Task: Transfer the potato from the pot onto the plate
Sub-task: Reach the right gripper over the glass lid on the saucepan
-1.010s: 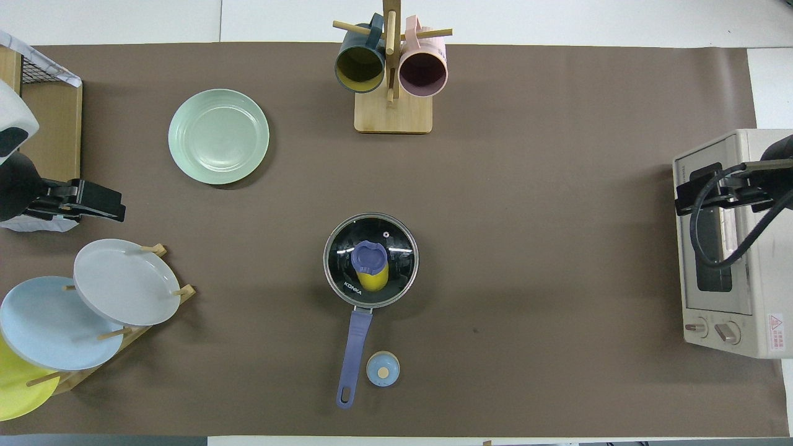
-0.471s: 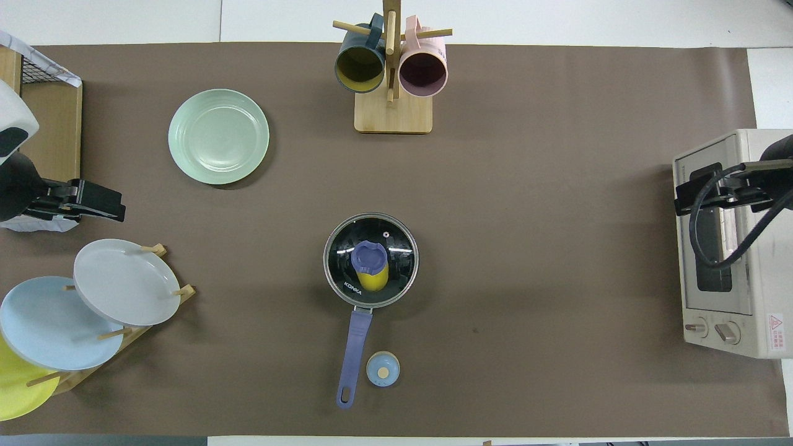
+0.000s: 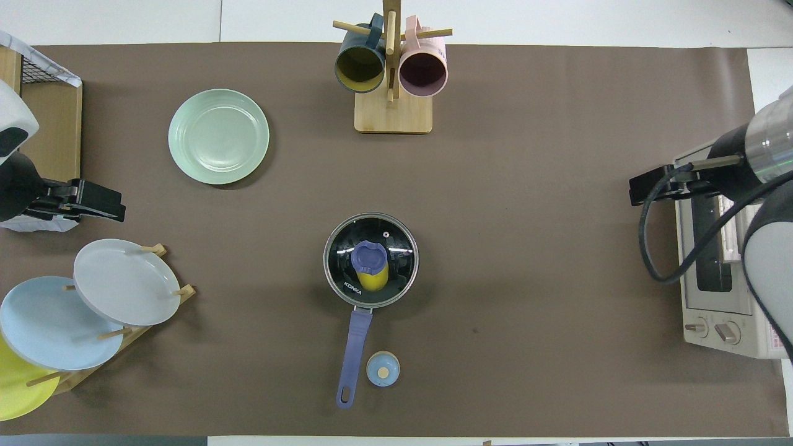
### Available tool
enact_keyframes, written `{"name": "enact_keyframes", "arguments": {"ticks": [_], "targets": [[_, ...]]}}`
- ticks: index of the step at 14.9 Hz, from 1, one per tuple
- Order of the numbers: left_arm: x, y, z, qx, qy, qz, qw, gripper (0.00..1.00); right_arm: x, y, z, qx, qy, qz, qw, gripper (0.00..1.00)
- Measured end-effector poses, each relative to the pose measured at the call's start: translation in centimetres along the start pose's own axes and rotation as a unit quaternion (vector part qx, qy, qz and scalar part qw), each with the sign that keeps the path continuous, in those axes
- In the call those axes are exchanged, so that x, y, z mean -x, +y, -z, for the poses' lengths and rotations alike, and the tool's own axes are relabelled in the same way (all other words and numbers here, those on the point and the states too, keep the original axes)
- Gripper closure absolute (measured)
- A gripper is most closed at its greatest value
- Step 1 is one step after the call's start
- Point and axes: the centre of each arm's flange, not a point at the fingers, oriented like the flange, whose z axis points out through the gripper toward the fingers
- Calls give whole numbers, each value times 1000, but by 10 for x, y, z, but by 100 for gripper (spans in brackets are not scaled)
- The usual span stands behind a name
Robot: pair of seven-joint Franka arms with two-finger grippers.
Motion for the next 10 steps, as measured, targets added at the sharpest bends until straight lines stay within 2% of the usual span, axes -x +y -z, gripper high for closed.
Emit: {"name": "enact_keyframes", "arguments": {"ticks": [4, 10], "targets": [[0, 0, 0, 0, 0, 0, 1000, 0, -8, -63, -20, -4, -10, -15, 1000, 0], [0, 0, 0, 0, 0, 0, 1000, 0, -16, -234, -72, 4, -2, -44, 999, 0]]}}
